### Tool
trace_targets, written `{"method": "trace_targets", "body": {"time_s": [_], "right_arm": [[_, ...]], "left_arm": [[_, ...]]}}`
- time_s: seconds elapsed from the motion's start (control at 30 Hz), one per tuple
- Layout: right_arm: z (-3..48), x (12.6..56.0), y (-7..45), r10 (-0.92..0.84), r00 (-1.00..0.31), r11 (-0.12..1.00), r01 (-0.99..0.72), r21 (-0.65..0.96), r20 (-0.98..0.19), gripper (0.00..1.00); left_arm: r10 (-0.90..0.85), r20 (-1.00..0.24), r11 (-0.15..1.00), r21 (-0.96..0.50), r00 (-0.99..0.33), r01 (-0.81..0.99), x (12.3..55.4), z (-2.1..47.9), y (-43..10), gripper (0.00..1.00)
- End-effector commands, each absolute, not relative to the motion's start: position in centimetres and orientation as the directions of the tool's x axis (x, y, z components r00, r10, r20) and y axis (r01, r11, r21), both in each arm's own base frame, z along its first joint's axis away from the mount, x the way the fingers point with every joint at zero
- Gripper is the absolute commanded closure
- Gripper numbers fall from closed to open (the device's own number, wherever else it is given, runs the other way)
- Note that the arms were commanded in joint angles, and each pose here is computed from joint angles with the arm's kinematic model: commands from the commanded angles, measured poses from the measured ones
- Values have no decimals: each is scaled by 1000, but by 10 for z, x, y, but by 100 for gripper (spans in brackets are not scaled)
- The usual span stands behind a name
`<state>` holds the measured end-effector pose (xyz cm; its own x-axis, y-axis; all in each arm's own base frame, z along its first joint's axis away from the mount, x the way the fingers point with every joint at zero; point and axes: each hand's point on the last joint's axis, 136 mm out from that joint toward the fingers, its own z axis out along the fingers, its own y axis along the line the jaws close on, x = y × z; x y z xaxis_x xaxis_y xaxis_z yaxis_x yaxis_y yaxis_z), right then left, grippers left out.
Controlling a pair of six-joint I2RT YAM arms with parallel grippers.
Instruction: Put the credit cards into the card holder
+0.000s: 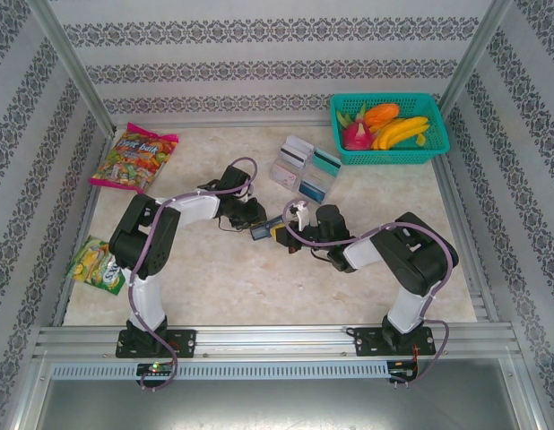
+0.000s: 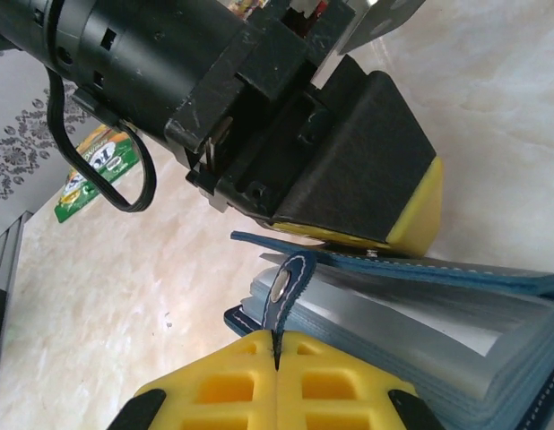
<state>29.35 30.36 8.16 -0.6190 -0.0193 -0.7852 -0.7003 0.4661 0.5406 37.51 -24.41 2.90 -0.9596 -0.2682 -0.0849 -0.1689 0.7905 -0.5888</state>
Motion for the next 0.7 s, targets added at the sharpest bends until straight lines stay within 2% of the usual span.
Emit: {"method": "trace_targets", "body": {"time_s": [0.0, 0.23, 0.37, 0.67], "right_arm": [[102, 299, 311, 15, -569, 407, -748, 524, -823, 100], [103, 305, 310, 70, -588, 380, -731, 566, -806, 100], [97, 312, 306, 89, -600, 410, -706, 578, -795, 100], [98, 314, 306, 113, -605, 399, -699, 593, -789, 100]], "left_arm": [[-293, 10, 842, -471, -956, -263, 357, -12, -217, 78], [-296, 1, 847, -462, -955, -263, 358, -8, -211, 78], [-301, 5, 841, -470, -954, -268, 357, -10, -212, 78], [-299, -13, 841, -476, -954, -257, 361, 0, -212, 77]]}}
